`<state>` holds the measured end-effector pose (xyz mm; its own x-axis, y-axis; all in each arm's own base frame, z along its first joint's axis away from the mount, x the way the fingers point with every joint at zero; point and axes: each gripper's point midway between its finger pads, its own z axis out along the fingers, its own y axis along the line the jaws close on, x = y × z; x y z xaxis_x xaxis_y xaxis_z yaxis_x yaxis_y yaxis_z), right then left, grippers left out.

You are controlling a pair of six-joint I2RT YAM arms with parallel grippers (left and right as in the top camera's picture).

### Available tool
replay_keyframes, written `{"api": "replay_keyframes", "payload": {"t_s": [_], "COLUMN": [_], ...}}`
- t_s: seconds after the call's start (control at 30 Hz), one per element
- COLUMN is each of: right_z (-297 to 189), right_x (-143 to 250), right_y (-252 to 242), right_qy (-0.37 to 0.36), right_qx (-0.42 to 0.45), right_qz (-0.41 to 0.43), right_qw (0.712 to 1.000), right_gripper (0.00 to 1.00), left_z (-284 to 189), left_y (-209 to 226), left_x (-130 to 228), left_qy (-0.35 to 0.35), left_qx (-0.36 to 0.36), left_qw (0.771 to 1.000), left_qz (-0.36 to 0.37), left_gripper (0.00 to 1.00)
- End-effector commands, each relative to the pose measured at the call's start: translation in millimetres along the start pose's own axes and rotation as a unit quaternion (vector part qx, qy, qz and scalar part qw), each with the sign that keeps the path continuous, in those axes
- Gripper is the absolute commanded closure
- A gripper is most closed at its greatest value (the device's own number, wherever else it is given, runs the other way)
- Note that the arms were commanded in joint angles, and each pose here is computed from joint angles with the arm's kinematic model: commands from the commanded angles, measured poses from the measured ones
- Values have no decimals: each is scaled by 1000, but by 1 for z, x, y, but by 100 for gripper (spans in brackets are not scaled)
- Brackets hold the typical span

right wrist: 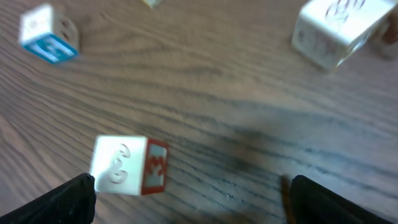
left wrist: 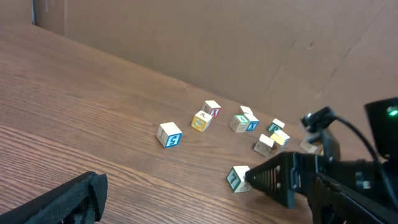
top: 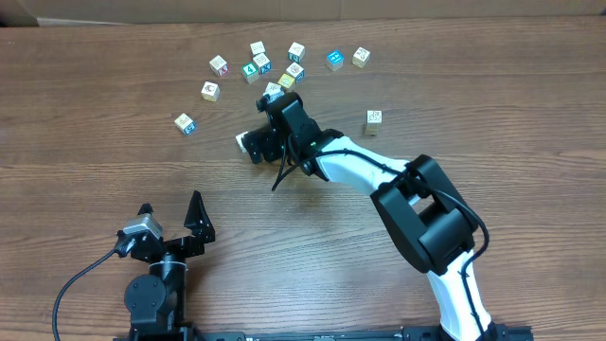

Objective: Form a tower

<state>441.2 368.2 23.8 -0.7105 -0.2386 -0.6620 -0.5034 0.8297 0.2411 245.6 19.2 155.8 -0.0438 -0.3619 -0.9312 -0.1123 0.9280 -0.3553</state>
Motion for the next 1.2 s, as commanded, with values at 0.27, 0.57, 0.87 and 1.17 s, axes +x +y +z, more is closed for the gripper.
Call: {"api": "replay_keyframes", "payload": {"t_s": [0.27,0.57,0.87,1.17], "right_z": [4,4,4,13], "right_x": [0,0,-3,4], "right_y": [0,0,1,-2], "right_qy": [-5,-6,-13,-10], "right_qx": [-2,-2,-4,-3], "right_qz": [-1,-2,-4,-4], "right_qw": [1000,1000,1000,1000], "right_gripper": [3,2,3,4], "left_z": [0,0,0,0], "left_y": [-2,-2,-2,-2], "left_x": [0,0,0,0], "left_qy": [-2,-2,-2,-2], "left_qx": [5,5,5,5], "left_qw": [1000,1000,1000,1000], "left_qz": [-3,-3,-3,-3], "left_gripper": [0,0,1,1]}}
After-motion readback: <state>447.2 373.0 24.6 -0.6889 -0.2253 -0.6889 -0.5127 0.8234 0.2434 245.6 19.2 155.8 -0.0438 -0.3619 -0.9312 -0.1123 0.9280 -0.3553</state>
